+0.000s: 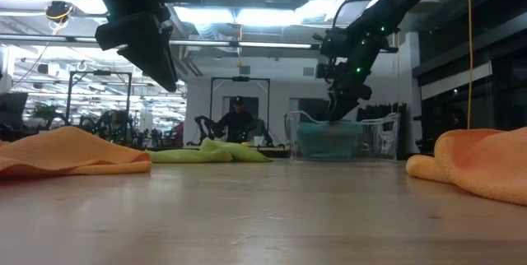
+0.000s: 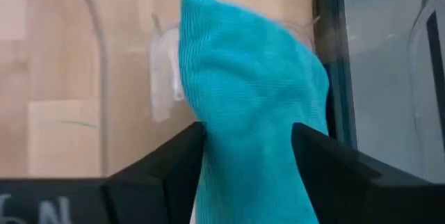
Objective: Fold microfiber towels
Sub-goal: Put the folded blue microfiber cloth into the transparent bin, then fold the left yellow microfiber cloth
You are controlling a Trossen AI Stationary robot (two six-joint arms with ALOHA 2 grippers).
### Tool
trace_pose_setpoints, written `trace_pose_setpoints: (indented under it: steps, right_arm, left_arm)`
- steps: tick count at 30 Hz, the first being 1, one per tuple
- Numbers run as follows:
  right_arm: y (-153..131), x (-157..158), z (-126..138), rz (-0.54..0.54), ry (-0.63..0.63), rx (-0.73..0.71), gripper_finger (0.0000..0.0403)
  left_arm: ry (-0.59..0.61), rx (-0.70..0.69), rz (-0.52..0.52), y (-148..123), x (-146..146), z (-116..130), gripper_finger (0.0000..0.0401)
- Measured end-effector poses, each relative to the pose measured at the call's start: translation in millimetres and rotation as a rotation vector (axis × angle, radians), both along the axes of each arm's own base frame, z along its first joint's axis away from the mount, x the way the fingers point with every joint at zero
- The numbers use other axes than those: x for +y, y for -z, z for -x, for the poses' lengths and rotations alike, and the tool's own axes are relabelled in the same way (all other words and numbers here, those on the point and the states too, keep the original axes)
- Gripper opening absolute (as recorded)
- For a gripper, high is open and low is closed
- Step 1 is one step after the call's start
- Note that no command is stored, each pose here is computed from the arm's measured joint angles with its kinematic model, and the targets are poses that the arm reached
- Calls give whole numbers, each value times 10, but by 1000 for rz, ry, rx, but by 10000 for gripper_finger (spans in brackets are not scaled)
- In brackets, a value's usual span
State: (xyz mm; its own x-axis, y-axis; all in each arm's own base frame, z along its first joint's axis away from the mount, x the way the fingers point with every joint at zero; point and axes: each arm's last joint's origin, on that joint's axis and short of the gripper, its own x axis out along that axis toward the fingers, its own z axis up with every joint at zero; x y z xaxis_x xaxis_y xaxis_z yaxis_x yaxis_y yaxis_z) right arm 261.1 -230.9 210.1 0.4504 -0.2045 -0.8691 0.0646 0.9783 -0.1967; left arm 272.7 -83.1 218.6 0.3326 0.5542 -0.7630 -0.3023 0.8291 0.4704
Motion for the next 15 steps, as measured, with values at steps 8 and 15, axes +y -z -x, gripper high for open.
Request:
trace_pose_setpoints:
  steps: [8,15]
  right_arm:
    - [-404,123,73,-69,54,21,229]
    - [-680,119,16,-113,182,-95,229]
  left_arm:
    - [0,-1,1,0,0,-1,166]
    - [0,-2,2,0,-1,-2,166]
